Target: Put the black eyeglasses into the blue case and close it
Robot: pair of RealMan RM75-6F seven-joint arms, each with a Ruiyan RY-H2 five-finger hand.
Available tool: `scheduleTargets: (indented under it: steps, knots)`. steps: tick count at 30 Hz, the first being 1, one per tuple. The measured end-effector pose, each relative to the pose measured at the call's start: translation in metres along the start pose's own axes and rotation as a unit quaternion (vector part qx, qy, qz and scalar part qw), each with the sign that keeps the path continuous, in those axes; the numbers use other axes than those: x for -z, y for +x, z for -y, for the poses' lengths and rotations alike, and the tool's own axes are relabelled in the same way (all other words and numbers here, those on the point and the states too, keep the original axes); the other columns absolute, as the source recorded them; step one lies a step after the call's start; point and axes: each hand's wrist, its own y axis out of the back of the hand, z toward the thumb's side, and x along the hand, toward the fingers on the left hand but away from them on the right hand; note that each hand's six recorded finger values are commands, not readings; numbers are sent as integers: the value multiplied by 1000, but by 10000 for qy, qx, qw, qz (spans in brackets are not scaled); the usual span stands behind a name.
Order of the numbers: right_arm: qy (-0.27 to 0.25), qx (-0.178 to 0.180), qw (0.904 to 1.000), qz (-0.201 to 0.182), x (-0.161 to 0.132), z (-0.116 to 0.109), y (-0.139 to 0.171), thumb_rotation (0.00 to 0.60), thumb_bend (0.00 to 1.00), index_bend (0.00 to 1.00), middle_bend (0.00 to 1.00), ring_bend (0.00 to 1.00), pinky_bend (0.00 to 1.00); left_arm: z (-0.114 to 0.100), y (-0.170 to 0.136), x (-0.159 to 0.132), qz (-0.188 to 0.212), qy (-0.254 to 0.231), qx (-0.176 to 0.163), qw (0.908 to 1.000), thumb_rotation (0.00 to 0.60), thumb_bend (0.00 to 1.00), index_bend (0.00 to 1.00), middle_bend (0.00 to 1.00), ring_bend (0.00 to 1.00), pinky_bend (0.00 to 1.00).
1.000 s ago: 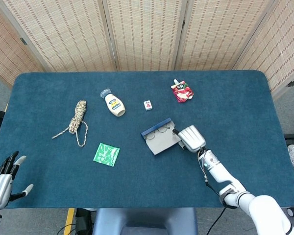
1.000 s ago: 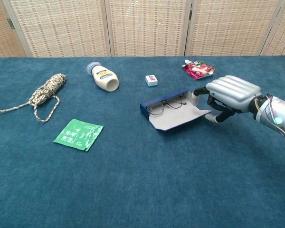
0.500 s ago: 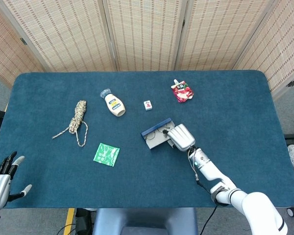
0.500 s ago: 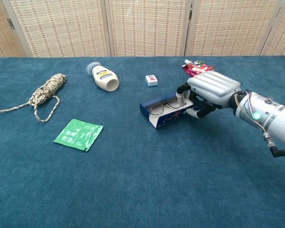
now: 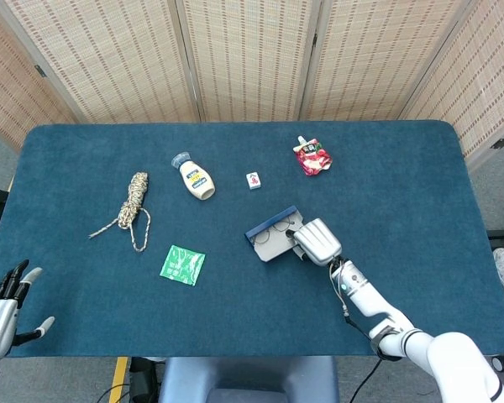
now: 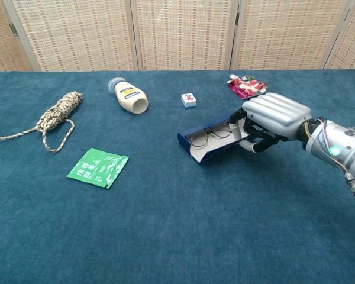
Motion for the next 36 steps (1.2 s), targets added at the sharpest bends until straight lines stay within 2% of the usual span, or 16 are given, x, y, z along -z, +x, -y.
scheduleTargets:
  steps: [10, 13, 21, 28, 30, 36]
  knots:
    - [-92, 8, 9999, -56, 6, -25, 50, 600, 486, 741, 934, 1000, 992, -1, -1, -4, 69, -34, -26, 10000, 600, 250, 134, 28, 78, 257]
    - [49, 12, 10000, 11, 11, -36, 58, 600, 487, 741, 934, 1000, 992, -1, 0, -6, 82, -41, -6, 10000, 600, 250, 133, 23, 78, 257]
    - [247, -212, 9995, 36, 5, -31, 33, 600, 486, 741, 926, 1000, 992, -1, -3, -2, 10, -32, 75, 10000, 600, 250, 130, 18, 78, 257]
    - [348, -224, 9991, -65, -6, -25, 7, 600, 487, 737, 925, 1000, 992, 0, -6, 1, -32, -37, 128, 9999, 600, 249, 130, 18, 78, 257]
    - [384, -246, 9989, -74, -7, -24, 3, 600, 487, 672, 918, 1000, 992, 0, -6, 1, -37, -46, 151, 9999, 600, 249, 130, 17, 78, 257]
    - [510, -404, 9979, -31, -10, -17, -7, 600, 486, 324, 908, 1000, 992, 2, -6, 1, -43, -71, 203, 9998, 600, 250, 129, 17, 78, 257]
